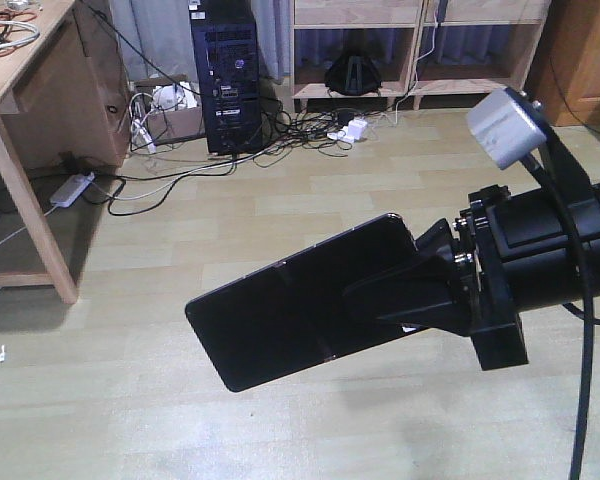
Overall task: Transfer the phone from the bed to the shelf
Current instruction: 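Carry the phone in the right gripper while driving across the room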
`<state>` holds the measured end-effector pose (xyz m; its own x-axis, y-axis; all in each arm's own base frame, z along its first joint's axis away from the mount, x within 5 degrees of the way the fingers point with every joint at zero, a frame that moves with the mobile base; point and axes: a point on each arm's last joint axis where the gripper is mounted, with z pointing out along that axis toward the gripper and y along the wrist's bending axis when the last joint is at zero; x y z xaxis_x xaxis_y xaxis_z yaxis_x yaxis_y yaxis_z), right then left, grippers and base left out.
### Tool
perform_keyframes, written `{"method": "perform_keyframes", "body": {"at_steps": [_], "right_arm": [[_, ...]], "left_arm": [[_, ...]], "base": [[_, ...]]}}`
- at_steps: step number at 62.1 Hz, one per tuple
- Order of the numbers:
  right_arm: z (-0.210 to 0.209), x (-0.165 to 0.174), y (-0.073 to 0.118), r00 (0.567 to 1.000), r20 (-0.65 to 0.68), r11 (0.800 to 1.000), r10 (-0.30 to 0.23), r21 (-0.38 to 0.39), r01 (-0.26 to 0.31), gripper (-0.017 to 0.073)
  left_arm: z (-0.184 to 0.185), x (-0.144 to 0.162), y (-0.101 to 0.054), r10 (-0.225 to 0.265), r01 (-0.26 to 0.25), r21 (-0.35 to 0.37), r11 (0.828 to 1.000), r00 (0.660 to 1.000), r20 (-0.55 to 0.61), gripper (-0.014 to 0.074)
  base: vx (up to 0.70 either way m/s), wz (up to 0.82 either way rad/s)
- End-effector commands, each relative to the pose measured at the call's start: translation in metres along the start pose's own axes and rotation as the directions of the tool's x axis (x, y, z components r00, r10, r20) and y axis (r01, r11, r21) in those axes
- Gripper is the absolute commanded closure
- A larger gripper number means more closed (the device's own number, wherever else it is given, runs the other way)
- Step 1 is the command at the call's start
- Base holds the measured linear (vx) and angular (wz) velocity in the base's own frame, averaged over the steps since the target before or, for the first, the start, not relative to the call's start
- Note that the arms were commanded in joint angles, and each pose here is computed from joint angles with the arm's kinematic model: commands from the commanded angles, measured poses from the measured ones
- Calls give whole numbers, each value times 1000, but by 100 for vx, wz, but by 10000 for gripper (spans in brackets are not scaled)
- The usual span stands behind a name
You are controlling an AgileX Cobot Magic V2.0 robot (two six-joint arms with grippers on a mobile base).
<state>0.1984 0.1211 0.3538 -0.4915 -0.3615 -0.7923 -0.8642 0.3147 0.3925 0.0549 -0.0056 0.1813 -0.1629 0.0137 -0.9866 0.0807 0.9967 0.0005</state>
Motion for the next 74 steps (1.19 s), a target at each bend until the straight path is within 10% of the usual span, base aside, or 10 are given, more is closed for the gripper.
{"method": "perform_keyframes", "body": {"at_steps": [1, 74], "right_arm": [[-8, -11, 18, 997, 69, 996, -18, -90, 25, 561], [-8, -11, 18, 997, 69, 996, -18, -90, 25, 561]], "left_arm": [[0, -6, 1, -12, 12, -4, 1000, 997, 75, 593], [0, -6, 1, -12, 12, -4, 1000, 997, 75, 593]], "base": [[19, -3], [20, -17]]}}
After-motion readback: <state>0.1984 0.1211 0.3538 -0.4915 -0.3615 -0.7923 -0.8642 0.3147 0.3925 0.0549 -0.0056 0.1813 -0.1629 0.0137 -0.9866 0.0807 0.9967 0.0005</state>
